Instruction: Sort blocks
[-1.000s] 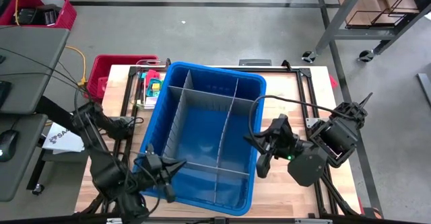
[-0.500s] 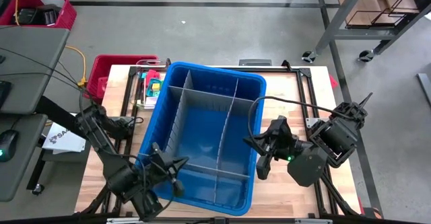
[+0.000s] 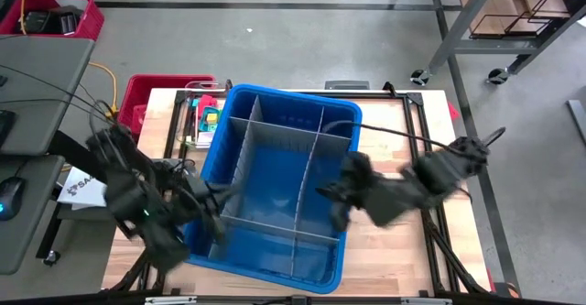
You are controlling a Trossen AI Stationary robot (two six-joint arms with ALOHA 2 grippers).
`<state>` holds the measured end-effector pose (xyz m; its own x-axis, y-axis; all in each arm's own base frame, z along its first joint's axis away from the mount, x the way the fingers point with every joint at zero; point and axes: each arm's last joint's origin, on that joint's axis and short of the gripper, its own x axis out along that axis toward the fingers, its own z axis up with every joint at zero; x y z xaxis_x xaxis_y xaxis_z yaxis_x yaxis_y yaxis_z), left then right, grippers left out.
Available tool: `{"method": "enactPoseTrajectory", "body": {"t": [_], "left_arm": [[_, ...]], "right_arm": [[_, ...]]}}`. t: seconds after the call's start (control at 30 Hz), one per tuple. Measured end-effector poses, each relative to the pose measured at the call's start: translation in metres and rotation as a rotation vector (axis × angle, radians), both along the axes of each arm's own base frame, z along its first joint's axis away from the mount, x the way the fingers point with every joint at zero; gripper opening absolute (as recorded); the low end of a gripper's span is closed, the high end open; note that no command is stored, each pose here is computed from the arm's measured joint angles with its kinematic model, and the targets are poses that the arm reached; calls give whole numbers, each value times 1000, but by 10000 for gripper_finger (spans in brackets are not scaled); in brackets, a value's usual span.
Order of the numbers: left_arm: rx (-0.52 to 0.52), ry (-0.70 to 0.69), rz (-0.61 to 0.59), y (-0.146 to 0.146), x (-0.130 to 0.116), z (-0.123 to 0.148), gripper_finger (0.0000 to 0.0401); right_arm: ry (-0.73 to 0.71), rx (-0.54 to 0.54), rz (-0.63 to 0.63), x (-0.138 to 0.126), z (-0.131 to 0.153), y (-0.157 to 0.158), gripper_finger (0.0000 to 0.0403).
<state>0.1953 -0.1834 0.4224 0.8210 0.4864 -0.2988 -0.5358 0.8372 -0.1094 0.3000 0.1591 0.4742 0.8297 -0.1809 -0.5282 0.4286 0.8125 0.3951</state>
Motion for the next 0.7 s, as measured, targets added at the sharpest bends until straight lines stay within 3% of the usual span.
{"method": "enactPoseTrajectory", "body": {"t": [0.2, 0.37, 0.5, 0.7], "left_arm": [[2, -26, -45, 33, -31, 30, 0], [7, -36, -66, 44, -42, 39, 0], [10, -33, -73, 46, -44, 41, 0], [4, -10, -99, 44, -44, 39, 0]], "right_arm": [[227, 72, 73, 42, -30, -42, 0], [312, 109, 102, 99, -70, -86, 0], [328, 144, 165, 136, -103, -101, 0], [486, 237, 221, 173, -170, -107, 0]]}}
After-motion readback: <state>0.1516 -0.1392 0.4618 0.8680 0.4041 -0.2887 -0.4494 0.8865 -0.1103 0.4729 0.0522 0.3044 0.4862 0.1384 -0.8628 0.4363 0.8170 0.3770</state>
